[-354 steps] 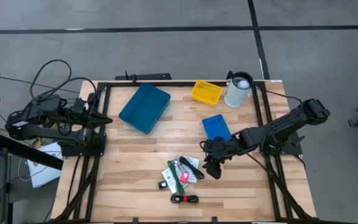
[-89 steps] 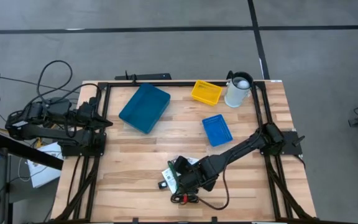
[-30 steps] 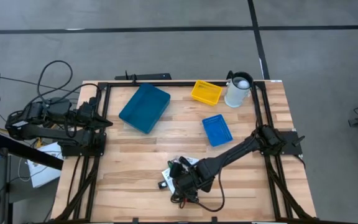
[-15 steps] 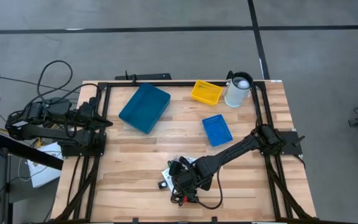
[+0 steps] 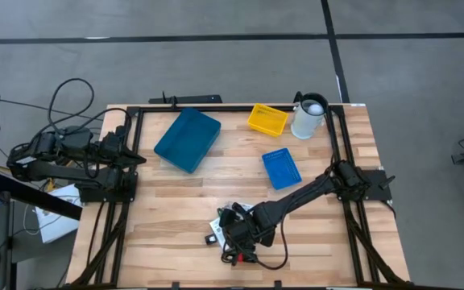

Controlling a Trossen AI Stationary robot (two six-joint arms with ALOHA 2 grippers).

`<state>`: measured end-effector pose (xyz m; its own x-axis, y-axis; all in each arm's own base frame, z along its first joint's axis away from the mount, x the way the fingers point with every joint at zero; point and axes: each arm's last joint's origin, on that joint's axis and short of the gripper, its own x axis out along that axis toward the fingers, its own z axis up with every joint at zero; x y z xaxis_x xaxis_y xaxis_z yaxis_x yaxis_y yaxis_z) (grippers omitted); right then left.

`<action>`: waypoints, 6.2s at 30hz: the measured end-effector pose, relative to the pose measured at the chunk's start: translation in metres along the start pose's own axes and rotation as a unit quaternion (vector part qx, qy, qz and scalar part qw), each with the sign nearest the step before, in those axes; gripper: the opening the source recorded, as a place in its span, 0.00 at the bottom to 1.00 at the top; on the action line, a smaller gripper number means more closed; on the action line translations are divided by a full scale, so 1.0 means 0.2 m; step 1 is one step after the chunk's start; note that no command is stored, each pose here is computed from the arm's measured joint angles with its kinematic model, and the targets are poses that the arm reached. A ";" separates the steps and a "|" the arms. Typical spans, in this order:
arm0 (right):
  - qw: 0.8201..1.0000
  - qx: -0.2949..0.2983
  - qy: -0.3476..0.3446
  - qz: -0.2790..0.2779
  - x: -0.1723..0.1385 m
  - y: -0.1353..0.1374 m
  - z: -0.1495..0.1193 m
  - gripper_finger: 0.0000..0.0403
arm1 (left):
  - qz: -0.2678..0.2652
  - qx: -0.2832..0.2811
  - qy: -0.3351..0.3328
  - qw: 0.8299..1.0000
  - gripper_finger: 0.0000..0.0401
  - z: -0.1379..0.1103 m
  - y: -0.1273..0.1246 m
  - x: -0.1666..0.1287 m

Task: Pick and place items into bin
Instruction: Put the pink charger adapter into the blue bin

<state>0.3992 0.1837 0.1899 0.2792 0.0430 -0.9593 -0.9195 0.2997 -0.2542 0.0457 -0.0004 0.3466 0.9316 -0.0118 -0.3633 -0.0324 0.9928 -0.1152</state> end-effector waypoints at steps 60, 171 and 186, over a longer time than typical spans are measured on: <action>0.999 -0.004 0.021 -0.024 0.00 0.01 0.01 0.36 | 0.000 0.000 0.000 1.000 0.00 0.00 0.00 0.00; 0.980 0.189 0.009 -0.052 -0.16 -0.56 -0.76 0.35 | 0.000 0.000 0.001 1.000 0.00 0.00 0.00 0.00; 0.981 0.174 -0.015 -0.081 -0.11 -0.57 -0.65 0.58 | 0.000 0.000 0.000 1.000 0.00 0.00 0.00 0.00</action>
<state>0.4623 0.0240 0.2240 0.4260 -0.0050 -0.9047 -0.7141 0.6122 -0.3396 0.0458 -0.0003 0.3465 0.9314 -0.0114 -0.3639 -0.0328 0.9928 -0.1152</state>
